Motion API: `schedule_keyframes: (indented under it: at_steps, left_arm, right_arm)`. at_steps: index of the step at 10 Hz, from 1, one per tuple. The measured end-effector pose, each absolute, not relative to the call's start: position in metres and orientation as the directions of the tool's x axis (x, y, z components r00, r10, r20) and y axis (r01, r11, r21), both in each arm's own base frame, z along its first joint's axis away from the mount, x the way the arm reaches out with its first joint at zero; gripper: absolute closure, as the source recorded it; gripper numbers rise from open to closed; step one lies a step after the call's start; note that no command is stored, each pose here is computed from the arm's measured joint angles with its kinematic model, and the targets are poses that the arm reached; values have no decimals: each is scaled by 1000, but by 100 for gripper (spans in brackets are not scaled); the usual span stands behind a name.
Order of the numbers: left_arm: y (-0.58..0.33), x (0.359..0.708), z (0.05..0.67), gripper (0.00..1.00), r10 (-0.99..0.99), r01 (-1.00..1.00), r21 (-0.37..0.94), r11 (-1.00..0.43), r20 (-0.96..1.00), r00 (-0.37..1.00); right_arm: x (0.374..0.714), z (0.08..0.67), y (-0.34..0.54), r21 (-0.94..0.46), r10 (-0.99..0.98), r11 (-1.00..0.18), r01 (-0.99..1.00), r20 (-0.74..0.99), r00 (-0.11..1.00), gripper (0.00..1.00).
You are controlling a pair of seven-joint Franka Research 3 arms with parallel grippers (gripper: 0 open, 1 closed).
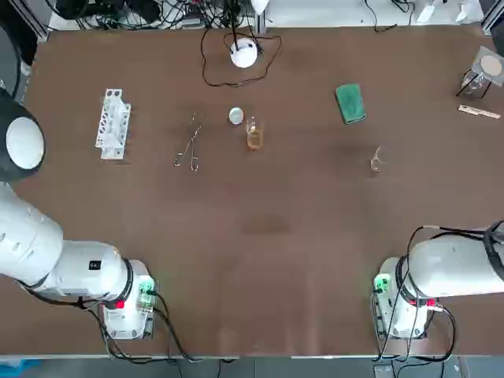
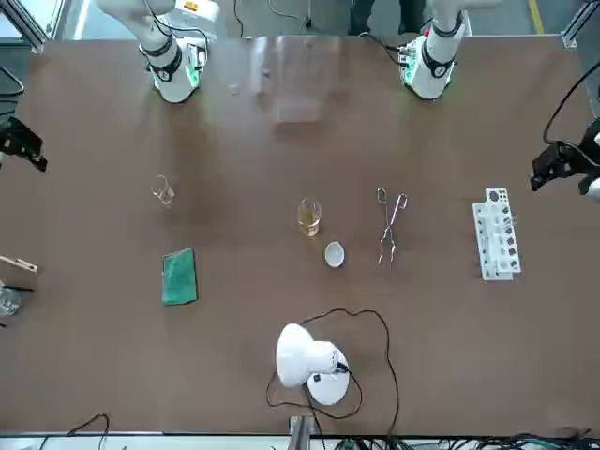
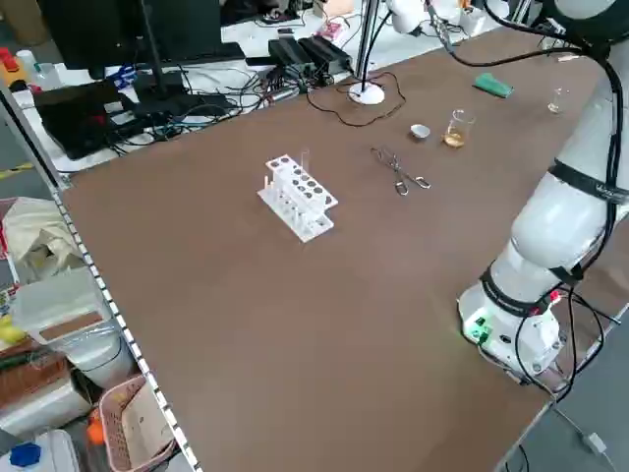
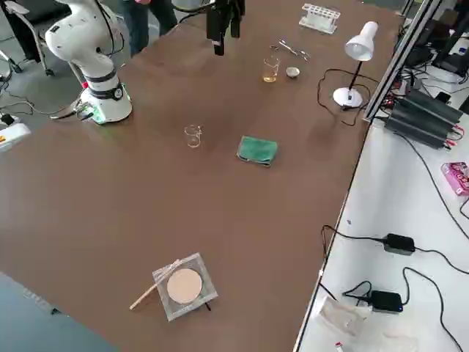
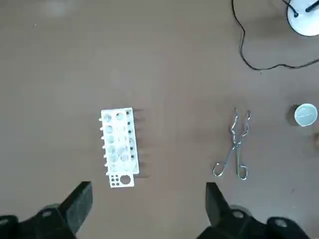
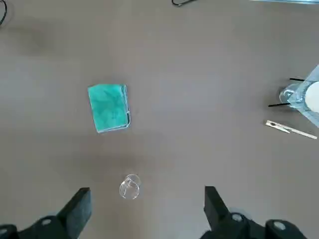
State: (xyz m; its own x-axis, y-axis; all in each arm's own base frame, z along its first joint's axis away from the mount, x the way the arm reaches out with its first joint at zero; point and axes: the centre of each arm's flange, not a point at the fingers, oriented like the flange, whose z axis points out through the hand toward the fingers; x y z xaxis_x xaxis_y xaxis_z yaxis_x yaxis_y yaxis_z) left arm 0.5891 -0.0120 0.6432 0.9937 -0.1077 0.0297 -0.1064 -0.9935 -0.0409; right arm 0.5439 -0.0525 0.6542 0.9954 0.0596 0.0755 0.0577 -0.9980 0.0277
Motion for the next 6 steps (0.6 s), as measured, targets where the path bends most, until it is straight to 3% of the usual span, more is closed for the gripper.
schedule_keyframes:
  at_steps: [4, 6]
  left_arm:
    - [-4, 589, 643, 0, -200, -199, -44, -979, 25, 980]
    - [24, 589, 643, 0, -297, -296, -44, -954, 19, 955]
  right_arm:
    - [544, 654, -52, 28, 71, -997, 69, 75, 995, 0]
    - [542, 652, -54, 31, 181, -983, 180, 52, 982, 0]
